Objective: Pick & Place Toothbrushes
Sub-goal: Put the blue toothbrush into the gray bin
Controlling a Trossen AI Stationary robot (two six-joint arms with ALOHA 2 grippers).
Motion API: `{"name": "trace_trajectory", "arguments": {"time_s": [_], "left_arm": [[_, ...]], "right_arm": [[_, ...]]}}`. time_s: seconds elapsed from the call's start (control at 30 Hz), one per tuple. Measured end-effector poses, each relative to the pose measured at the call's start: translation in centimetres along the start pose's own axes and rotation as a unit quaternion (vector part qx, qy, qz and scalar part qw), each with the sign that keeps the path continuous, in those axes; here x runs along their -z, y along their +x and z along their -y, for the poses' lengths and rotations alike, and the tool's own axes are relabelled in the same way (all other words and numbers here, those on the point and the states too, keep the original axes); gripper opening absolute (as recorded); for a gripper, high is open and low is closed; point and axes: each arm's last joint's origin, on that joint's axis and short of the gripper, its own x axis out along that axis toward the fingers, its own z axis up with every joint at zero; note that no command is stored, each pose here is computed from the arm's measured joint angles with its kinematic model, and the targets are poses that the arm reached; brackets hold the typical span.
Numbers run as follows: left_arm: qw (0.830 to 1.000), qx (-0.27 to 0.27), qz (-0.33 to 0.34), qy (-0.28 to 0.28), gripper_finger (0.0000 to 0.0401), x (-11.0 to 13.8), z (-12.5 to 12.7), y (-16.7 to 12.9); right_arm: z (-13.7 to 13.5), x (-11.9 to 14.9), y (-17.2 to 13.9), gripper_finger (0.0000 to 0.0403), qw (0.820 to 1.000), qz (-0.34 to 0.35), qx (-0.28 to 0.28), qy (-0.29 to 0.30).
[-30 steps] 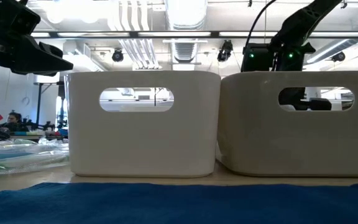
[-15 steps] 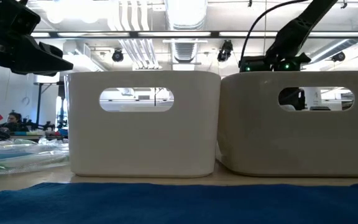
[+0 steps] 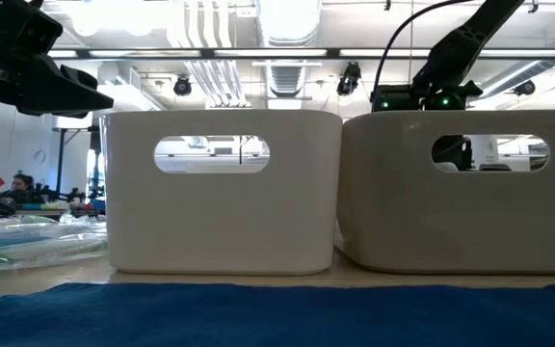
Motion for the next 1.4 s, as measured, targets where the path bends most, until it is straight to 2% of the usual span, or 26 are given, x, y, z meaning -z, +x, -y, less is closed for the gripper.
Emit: {"name": "trace_trajectory", "arguments": {"time_s": [0.17,0.33,0.67,0.97,1.07,1.2,1.3,1.4], "left_arm": [[1.000,0.000,0.000,0.000,0.0005,0.0,0.0,0.0],[1.000,0.000,0.000,0.000,0.0005,0.0,0.0,0.0],[1.000,0.000,0.000,0.000,0.0005,0.0,0.0,0.0],[1.000,0.000,0.000,0.000,0.0005,0.0,0.0,0.0],[1.000,0.000,0.000,0.000,0.0005,0.0,0.0,0.0],[1.000,0.000,0.000,0.000,0.0005,0.0,0.0,0.0],[1.000,0.000,0.000,0.000,0.0005,0.0,0.0,0.0],[1.000,0.000,0.000,0.000,0.0005,0.0,0.0,0.0]], "right_arm": [[0.0,0.2,-0.2,0.0041,1.000,-0.023,0.005,0.001],[-0.1,0.3,-0.8,0.0033,1.000,-0.026,0.013,0.002],[-0.6,1.2,-3.2,0.0036,0.996,-0.069,0.053,0.014],[-1.4,2.1,-7.0,0.0036,0.976,-0.156,0.146,0.044],[-1.4,2.3,-8.6,0.0032,0.957,-0.199,0.201,0.069],[-0.7,2.5,-11.3,0.0031,0.912,-0.224,0.316,0.133],[0.0,2.8,-13.6,0.0031,0.864,-0.208,0.415,0.193],[0.4,3.3,-16.1,0.0030,0.802,-0.177,0.512,0.252]]}}
